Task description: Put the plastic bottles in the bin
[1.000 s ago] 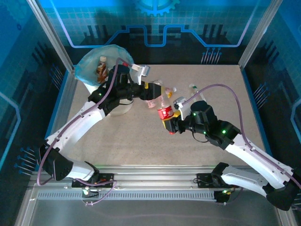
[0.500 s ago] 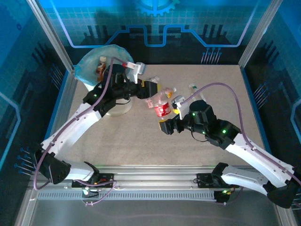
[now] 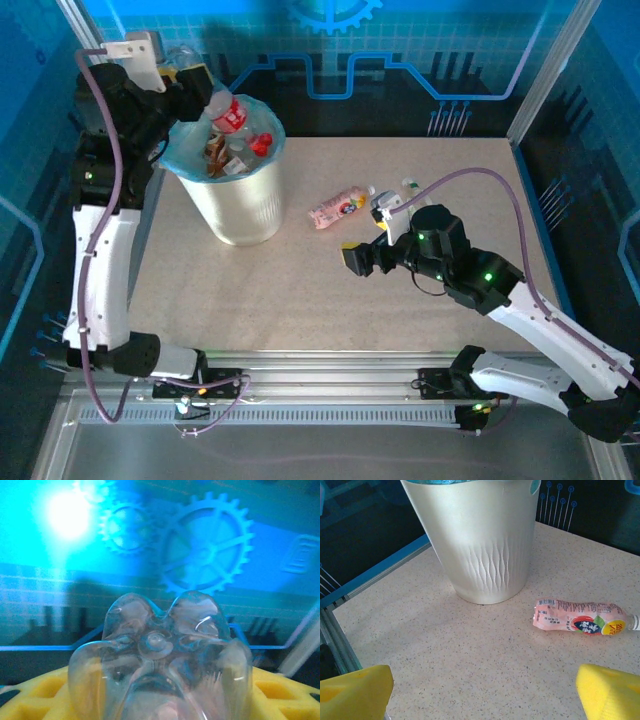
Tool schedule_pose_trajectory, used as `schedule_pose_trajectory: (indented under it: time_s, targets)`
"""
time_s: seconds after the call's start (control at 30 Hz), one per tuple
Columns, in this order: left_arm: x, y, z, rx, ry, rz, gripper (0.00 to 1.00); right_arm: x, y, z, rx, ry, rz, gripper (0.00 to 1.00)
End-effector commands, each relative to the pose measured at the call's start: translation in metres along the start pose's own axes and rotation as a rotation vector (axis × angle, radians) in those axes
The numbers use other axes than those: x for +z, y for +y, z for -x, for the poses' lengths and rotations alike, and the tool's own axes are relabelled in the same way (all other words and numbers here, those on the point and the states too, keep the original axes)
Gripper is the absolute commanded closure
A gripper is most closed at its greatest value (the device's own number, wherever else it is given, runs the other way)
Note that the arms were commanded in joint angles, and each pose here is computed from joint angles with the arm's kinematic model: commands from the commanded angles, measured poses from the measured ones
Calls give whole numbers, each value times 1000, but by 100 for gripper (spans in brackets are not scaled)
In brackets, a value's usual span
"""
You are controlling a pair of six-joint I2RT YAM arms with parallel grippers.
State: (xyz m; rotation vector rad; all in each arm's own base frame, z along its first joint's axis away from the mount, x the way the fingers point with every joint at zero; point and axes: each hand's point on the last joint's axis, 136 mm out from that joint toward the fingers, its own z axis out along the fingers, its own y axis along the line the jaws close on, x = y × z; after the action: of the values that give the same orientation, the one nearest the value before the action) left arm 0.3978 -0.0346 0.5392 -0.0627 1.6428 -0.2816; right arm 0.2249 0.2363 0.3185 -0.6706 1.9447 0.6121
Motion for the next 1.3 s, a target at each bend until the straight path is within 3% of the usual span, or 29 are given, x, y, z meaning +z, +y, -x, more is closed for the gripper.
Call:
schedule_pose_trajectory:
  time_s: [0.0,0.27,0.57,0.7,0.93,1.27]
  targets:
    - [26,33,-36,89,118,83,56,-8,5,9,-24,-10,10,5]
    - [50,60,-92,208,236,124,57,-10,2,-4,-4,12,-1,6]
    - [63,64,-169,211,400,57,58,-1,-3,-21,11,59,-23,6]
    - [67,69,-188,229,436,55,59,4,-3,-25,8,76,-22,6]
    - [76,66,-230,346,531,28,60,10,-5,-30,-2,95,-36,6]
    - [93,76,-283,292,697,23,58,15,-8,-41,-8,132,-45,6]
